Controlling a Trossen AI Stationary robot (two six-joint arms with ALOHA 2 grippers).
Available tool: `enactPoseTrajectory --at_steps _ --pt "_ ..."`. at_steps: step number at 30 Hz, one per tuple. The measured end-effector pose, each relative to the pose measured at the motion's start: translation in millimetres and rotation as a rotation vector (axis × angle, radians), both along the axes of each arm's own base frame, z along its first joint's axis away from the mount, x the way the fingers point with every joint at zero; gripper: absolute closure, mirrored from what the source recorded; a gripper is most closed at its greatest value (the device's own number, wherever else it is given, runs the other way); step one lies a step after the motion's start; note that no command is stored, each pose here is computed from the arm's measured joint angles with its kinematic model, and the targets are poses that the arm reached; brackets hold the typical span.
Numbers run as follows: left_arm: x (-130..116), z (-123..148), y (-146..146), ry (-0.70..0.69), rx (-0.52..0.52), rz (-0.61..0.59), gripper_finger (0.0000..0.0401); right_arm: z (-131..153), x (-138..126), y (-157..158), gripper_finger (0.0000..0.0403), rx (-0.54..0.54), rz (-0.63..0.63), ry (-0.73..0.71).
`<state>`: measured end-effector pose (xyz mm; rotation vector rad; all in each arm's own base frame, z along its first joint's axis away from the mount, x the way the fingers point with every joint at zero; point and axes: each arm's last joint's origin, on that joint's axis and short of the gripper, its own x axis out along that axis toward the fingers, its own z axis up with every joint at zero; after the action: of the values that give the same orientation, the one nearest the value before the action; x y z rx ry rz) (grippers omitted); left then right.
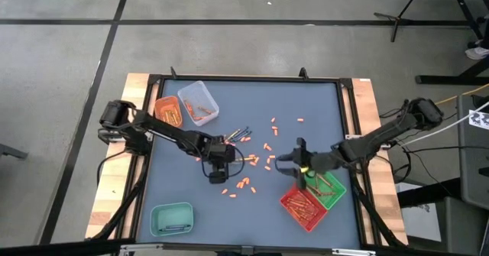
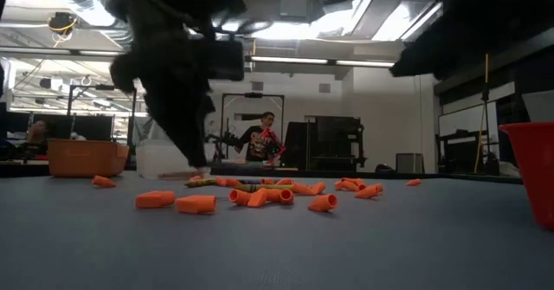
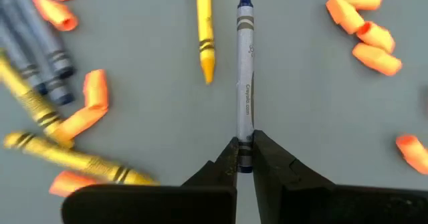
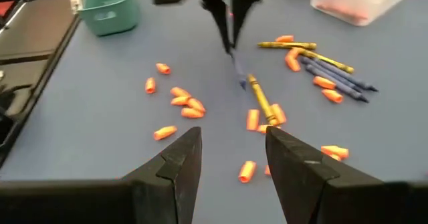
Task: Sort crayons
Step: Put the blue crayon into the blue bin
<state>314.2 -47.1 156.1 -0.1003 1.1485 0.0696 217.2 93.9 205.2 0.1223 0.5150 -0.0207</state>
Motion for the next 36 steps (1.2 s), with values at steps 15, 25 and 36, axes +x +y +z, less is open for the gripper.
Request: enactPoseTrajectory --at_steps 15,25,36 --pt "-53.8 63.4 -42.2 0.079 -0.355 0.043 0.039 -5.4 24.6 -36.4 0.0237 -0.038 -0.092 -0.026" --pt "-93.4 78.0 -97.2 0.287 -0.604 0.173 0.039 -21.3 53.4 -36.5 0.0237 -0.093 0.006 -0.142" --pt "-135.0 77.8 -142.6 0.521 -0.659 0.332 0.039 -43.2 72.5 -32.1 0.0237 -0.15 0.041 -0.22"
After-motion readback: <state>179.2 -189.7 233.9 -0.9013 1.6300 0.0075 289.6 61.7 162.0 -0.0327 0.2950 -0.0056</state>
